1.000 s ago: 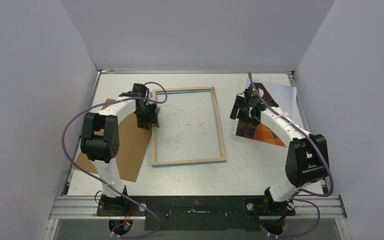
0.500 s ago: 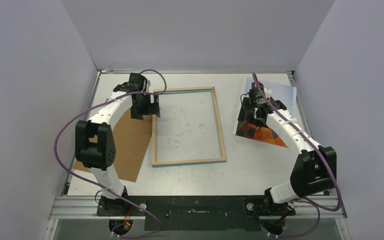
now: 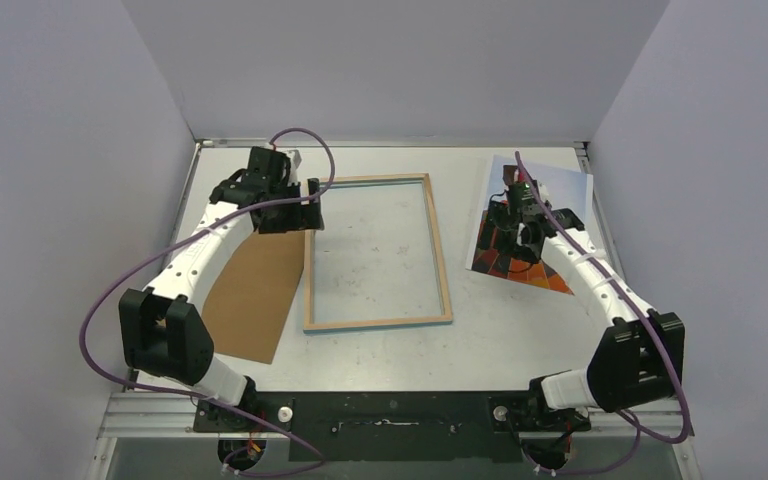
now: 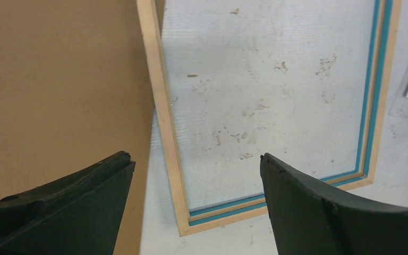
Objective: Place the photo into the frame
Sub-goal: Turn over the photo frame at the center of the board.
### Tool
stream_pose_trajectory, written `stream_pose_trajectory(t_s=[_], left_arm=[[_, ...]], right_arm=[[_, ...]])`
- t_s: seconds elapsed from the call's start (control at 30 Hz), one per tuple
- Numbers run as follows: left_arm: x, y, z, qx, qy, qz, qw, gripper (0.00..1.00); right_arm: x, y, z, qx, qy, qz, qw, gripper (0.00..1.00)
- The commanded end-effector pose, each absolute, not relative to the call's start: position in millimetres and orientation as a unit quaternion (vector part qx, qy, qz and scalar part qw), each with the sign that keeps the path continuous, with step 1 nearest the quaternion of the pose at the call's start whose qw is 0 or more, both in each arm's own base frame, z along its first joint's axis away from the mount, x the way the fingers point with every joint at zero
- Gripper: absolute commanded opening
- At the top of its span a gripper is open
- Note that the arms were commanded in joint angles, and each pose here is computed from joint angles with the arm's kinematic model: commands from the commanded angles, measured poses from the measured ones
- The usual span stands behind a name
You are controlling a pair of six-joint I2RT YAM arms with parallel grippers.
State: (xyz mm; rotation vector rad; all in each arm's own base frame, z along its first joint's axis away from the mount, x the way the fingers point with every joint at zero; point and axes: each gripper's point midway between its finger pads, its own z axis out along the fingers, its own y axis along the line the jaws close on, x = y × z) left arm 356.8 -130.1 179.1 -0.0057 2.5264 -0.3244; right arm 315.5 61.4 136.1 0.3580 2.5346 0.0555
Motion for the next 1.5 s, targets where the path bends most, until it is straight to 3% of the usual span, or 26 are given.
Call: stream_pose_trajectory(t_s=[0.0, 0.23, 0.57, 0.83, 1.0, 1.2, 1.47], left_arm=[[358.7, -116.4, 161.8, -0.046, 0.95, -0.122, 0.284, 0.87], [379.5, -123.2, 110.5, -0.058, 0.957, -0.14, 0.246, 0.86], [425.4, -108.6, 58.2, -0.116, 0.97, -0.056, 0.206, 0.75], [443.9, -169.7, 59.0, -0.041, 0.962, -0.148, 0.225, 0.51], [444.2, -193.3, 49.3, -0.024, 0.961, -0.171, 0.215, 0.46], [444.2, -161.6, 38.2, -0.086, 0.969, -0.078, 0.217, 0.44], [429.4, -118.1, 35.6, -0.123, 0.97, 0.023, 0.207, 0.42]], right_arm=[[307.1, 120.4, 127.0, 0.058, 0.96, 0.103, 0.254, 0.73], [320.7, 141.5, 95.8, 0.017, 0.971, 0.034, 0.235, 0.71], [348.0, 193.6, 59.2, -0.055, 0.977, 0.069, 0.192, 0.64], [332.4, 193.2, 35.0, -0.063, 0.984, 0.063, 0.153, 0.61], [316.1, 186.4, 25.9, -0.064, 0.987, 0.062, 0.136, 0.54], [306.3, 187.8, 23.8, -0.072, 0.986, 0.078, 0.13, 0.52], [316.1, 198.9, 57.4, -0.064, 0.975, 0.125, 0.17, 0.58]])
